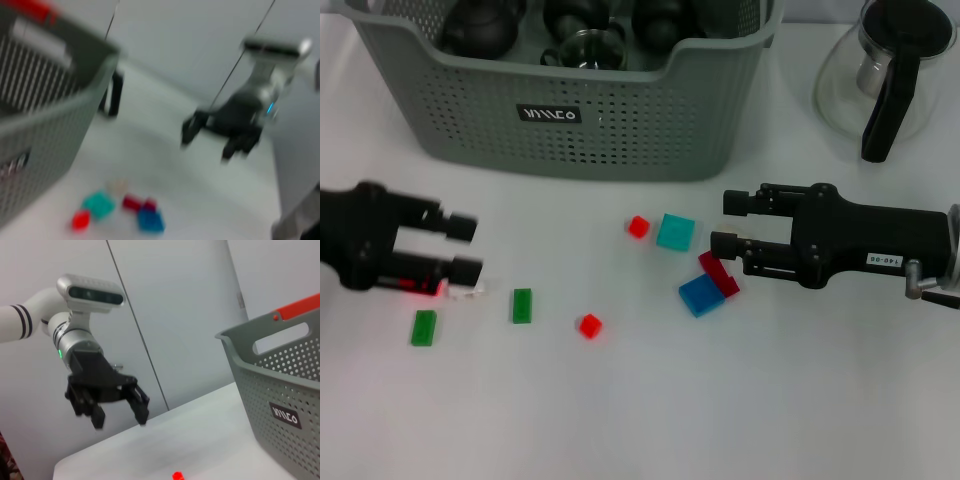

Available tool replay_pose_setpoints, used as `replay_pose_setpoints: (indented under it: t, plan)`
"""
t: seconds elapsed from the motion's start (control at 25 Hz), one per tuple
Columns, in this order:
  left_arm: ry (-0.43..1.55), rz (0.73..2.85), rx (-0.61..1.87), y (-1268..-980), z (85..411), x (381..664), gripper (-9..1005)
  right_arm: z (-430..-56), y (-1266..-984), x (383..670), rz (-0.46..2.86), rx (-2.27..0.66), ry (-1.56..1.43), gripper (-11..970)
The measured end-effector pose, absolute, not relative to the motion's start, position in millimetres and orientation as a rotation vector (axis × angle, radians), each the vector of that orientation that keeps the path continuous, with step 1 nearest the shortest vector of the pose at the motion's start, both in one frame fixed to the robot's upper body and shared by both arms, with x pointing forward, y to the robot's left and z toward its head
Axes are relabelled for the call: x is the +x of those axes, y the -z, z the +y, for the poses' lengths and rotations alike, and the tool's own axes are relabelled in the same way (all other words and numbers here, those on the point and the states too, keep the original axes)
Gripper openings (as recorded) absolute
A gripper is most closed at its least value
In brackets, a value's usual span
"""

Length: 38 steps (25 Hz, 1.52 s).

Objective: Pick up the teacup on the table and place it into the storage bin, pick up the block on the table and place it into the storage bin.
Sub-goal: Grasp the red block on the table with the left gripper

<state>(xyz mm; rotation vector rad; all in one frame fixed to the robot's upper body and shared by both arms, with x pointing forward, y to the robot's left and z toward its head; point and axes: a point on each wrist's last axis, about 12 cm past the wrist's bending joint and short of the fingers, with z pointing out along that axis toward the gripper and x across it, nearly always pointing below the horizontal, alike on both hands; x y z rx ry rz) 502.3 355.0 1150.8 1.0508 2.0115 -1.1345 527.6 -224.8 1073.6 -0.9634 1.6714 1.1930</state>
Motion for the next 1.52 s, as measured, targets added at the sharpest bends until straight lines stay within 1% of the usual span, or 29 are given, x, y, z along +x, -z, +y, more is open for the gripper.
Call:
replay_pose_setpoints:
  t: [0.12, 0.28, 0.44, 0.6, 0.76, 0.88, 1.04, 1.28, 1.52]
  plan:
    - [1.048, 2.12, 1.095, -1150.7, 355.1, 502.4, 633, -224.1, -1072.8, 526.9, 1.675, -0.969, -1.195, 642]
    - [0.871, 2.291, 1.121, -1157.1, 354.2, 508.5, 633, -223.2, -1071.8, 526.0, 1.678, -0.973, -1.198, 642]
    - [0.674, 2.391, 1.225, -1169.2, 341.7, 516.2, 633, -222.9, -1071.3, 525.7, 1.679, -0.973, -1.2, 643]
    - [0.442, 2.421, 1.402, -1173.1, 315.9, 524.3, 633, -222.4, -1071.7, 526.2, 1.678, -0.975, -1.199, 641]
    - [0.236, 2.417, 1.537, -1166.5, 291.2, 534.6, 570, -222.3, -1071.8, 526.5, 1.678, -0.976, -1.198, 641]
    - [0.139, 2.408, 1.591, -1160.7, 277.7, 541.0, 516, -222.5, -1071.9, 526.5, 1.677, -0.974, -1.198, 641]
    - [0.082, 2.409, 1.613, -1156.6, 272.4, 544.2, 439, -223.4, -1071.2, 525.8, 1.679, -0.966, -1.199, 642]
    - [0.071, 2.431, 1.592, -1150.2, 278.4, 545.3, 438, -223.5, -1071.0, 525.6, 1.679, -0.965, -1.199, 642]
    - [0.079, 2.468, 1.557, -1135.5, 286.5, 543.3, 436, -222.0, -1071.5, 526.5, 1.678, -0.966, -1.201, 642]
